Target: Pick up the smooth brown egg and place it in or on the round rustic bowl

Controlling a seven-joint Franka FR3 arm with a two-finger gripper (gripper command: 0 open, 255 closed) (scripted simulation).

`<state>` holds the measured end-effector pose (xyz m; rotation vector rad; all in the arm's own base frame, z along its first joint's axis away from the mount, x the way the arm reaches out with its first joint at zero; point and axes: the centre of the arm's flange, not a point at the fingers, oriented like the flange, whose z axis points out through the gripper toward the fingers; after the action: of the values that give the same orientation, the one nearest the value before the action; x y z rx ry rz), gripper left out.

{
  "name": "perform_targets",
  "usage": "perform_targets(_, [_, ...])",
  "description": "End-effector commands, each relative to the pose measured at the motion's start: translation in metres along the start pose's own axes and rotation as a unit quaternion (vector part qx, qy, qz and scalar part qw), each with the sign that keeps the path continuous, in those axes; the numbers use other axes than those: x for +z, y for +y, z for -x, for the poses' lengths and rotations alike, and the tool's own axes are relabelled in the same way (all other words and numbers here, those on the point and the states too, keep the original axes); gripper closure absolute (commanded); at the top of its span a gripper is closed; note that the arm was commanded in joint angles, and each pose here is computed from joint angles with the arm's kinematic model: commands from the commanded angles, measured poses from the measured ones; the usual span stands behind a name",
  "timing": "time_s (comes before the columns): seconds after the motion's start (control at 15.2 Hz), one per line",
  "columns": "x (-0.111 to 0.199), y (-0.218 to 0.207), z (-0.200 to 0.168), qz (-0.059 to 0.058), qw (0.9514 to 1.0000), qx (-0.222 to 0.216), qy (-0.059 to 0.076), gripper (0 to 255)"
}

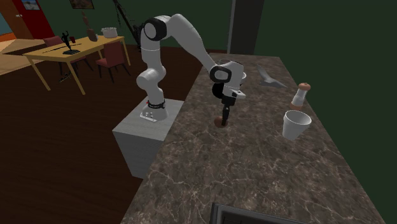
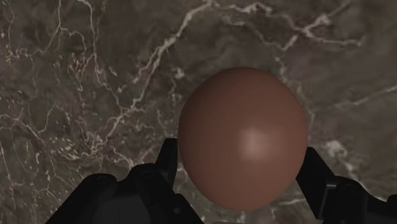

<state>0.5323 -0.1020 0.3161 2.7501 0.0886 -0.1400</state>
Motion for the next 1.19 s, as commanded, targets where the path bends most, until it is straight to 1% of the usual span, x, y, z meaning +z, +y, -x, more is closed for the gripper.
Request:
perform_targets(0.0, [0.000,0.000,0.000,0.000,1.0000,0.000,0.000,255])
perform_targets(0.13, [0.000,0.000,0.000,0.000,1.0000,0.000,0.000,255])
perform_targets(1.12, [-0.073,0.029,0.009,0.000,1.0000,0.000,0.000,255])
